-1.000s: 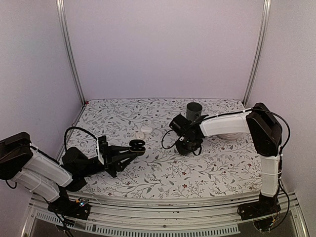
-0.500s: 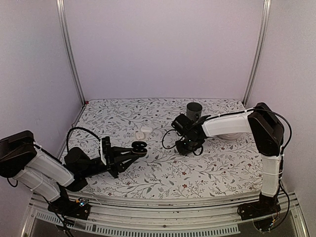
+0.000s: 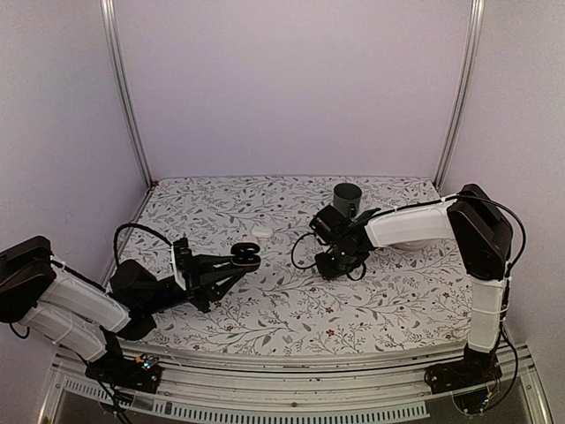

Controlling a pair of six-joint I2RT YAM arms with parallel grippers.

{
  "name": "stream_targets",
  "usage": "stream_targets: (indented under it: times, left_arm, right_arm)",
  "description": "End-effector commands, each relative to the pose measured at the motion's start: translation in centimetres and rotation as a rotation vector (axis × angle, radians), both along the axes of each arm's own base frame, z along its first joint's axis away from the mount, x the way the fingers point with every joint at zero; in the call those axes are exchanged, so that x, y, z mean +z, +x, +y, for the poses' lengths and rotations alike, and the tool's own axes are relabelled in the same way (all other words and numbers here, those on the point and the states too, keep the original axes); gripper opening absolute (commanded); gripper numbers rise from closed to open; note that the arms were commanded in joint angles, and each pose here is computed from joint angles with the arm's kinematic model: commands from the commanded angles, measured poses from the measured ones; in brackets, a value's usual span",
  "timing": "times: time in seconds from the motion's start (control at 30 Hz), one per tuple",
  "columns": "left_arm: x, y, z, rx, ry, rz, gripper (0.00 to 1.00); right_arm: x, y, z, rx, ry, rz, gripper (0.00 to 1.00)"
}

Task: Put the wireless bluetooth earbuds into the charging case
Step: Pick up the right earbud from the center of the board.

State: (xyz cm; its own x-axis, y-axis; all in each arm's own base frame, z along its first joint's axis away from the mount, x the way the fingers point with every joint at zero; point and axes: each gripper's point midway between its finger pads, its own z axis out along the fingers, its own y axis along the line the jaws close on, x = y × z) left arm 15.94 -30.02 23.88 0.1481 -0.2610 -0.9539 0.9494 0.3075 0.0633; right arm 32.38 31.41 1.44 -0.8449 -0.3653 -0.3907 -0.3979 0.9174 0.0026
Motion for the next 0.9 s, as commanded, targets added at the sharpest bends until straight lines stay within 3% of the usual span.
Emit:
stream_targets:
  times: [0.0,0.23,0.4,0.5,0.87]
  left_arm:
    - [2.8,-0.3,0.2,0.009,-0.069,-0.083,0.00]
    - [2.8,-0.3,0.2,0.008,-0.072,-0.079,0.00]
    - [2.7,-0.3,0.3,0.009,-0.071,-0.079,0.00]
    - [2.6,-0.2,0.3,0.017,-0.066,-0.079,0.00]
    - [2.1,1.5,0.7,0.102,-0.082,-0.031,0.00]
  right_arm:
    - [-0.4,-1.2,-0.5,0.019,0.002,0.043,0.27]
    - [-0.7,-0.9,-0.4,0.017,-0.008,0.045,0.25]
    - [-0.7,-0.7,-0.3,0.013,-0.006,0.046,0.20]
    - [-0.3,-0.7,-0.1,0.010,0.005,0.040,0.12]
    - [4.3,-0.2,1.3,-0.015,0.145,-0.060,0.08]
